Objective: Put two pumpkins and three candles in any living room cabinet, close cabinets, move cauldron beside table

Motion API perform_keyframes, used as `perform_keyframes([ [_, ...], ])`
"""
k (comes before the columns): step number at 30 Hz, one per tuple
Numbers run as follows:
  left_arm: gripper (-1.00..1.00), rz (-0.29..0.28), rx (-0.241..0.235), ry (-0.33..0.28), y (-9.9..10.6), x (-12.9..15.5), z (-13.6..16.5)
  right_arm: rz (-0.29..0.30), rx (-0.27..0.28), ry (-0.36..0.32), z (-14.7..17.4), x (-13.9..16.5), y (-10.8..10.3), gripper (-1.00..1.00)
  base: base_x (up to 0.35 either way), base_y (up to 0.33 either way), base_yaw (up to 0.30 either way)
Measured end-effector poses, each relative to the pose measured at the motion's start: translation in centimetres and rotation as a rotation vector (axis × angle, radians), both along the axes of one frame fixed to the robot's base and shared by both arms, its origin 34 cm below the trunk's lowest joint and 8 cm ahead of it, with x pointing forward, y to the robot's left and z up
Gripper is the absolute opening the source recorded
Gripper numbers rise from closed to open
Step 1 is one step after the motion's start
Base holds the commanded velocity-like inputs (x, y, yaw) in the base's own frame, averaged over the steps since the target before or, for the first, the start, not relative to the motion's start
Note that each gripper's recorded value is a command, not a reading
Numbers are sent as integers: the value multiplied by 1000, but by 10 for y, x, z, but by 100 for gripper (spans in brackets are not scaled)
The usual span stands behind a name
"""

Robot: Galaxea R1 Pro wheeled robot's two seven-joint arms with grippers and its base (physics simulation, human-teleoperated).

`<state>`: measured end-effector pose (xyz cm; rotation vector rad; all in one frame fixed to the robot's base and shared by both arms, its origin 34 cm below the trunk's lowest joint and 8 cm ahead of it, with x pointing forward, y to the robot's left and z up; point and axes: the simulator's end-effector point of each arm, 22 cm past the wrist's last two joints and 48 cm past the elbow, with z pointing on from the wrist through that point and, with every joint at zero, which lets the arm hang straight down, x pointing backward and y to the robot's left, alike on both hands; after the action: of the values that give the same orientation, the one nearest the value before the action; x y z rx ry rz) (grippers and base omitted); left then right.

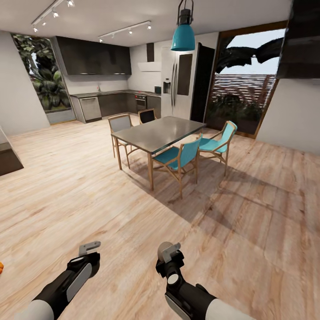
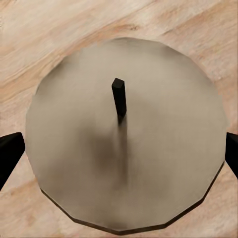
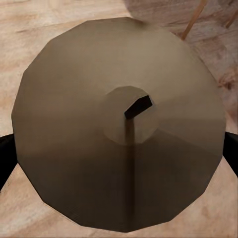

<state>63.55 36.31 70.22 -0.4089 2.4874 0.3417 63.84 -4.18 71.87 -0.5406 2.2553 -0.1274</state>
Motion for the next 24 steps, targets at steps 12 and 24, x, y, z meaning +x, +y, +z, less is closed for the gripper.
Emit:
perform_keyframes([
  [12, -100, 203, 15, 71, 103, -46, -15, -18, 11, -11, -1, -1, -3, -100, 294, 142, 254],
  [24, -100, 133, -203, 112, 34, -74, -67, -229, -38, 63, -22, -15, -54, -100, 319, 68, 287],
])
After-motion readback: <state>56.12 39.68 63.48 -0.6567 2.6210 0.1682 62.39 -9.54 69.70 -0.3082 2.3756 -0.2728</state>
